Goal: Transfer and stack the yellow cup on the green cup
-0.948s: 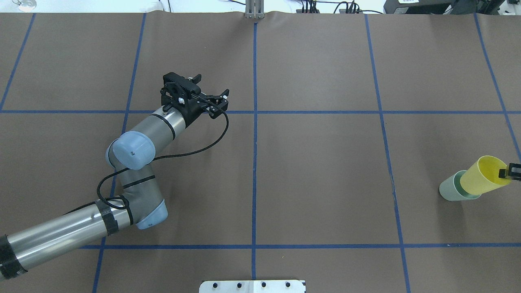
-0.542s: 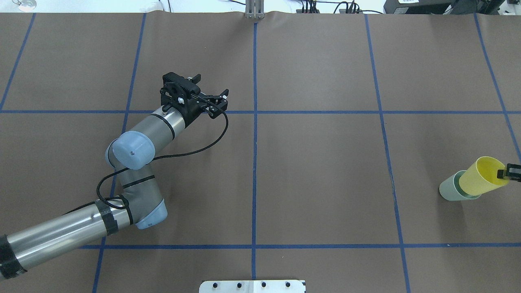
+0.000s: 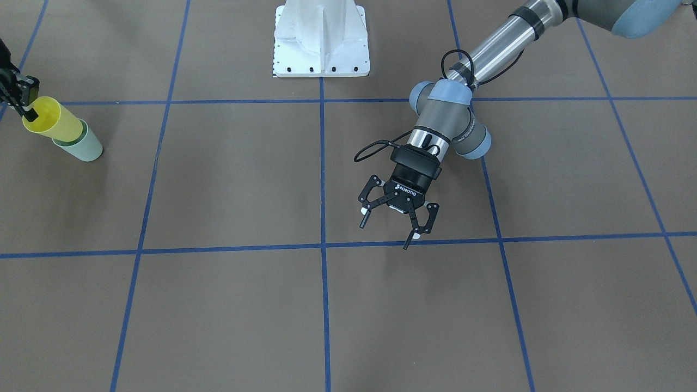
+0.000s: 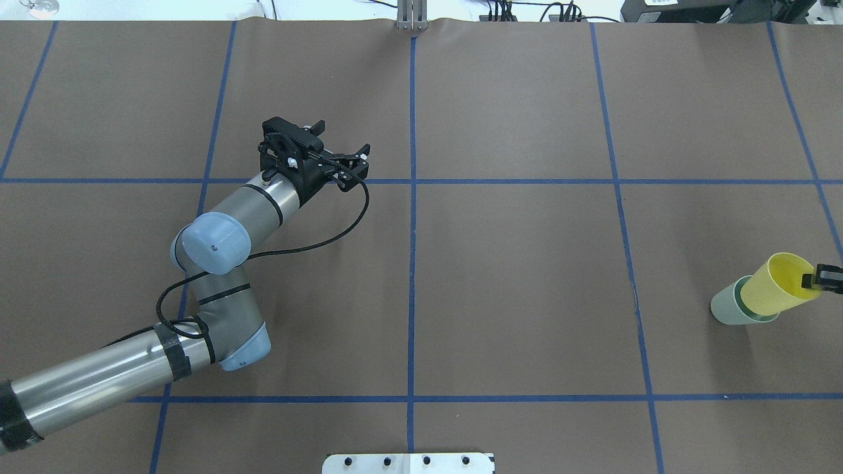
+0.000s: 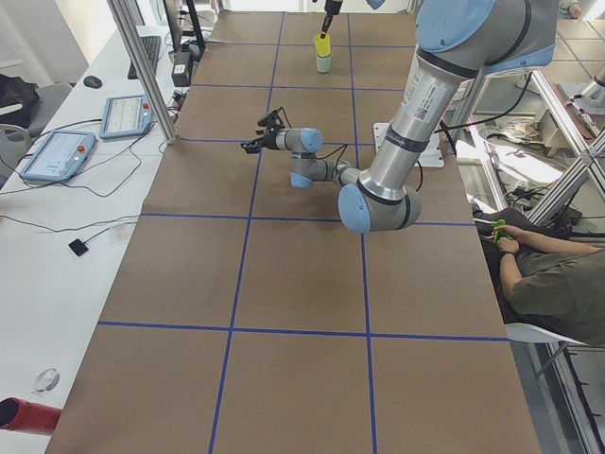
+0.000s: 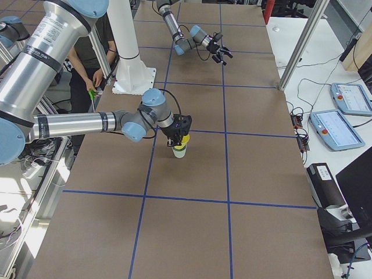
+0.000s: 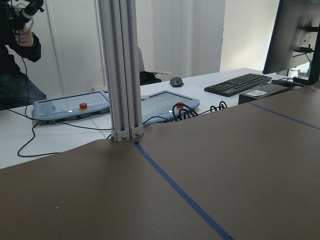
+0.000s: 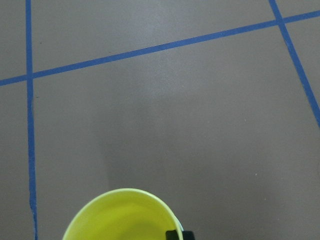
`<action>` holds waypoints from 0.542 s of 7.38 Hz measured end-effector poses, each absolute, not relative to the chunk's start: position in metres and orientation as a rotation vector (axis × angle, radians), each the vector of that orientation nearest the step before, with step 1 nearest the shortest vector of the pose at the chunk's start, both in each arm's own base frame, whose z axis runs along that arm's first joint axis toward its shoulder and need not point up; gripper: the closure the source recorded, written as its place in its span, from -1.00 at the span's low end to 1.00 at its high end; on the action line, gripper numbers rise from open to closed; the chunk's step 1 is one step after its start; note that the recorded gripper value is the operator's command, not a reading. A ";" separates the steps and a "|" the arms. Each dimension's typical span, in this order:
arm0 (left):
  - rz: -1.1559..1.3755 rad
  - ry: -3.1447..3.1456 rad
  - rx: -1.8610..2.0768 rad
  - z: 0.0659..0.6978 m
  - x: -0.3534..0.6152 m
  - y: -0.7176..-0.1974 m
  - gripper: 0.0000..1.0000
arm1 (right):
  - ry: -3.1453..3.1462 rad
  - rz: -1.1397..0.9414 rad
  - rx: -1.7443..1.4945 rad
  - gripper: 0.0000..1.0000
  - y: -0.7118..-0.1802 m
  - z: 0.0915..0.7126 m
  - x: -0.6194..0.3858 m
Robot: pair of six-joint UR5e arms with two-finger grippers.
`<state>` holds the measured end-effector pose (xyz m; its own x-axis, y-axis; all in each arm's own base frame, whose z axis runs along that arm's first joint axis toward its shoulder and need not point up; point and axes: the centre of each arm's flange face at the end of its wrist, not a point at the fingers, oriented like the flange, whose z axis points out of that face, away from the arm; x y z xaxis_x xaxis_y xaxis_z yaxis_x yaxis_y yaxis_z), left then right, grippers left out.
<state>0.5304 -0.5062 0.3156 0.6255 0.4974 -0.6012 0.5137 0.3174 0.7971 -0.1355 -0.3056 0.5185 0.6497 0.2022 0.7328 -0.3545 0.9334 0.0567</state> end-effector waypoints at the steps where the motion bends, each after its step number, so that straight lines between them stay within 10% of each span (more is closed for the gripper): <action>1: -0.014 0.969 1.308 0.316 0.530 -0.506 -0.98 | -0.804 0.317 0.201 -0.99 -0.306 0.519 -0.137; 4: -0.013 0.963 1.306 0.317 0.529 -0.509 -0.97 | -0.812 0.316 0.207 -1.00 -0.308 0.517 -0.138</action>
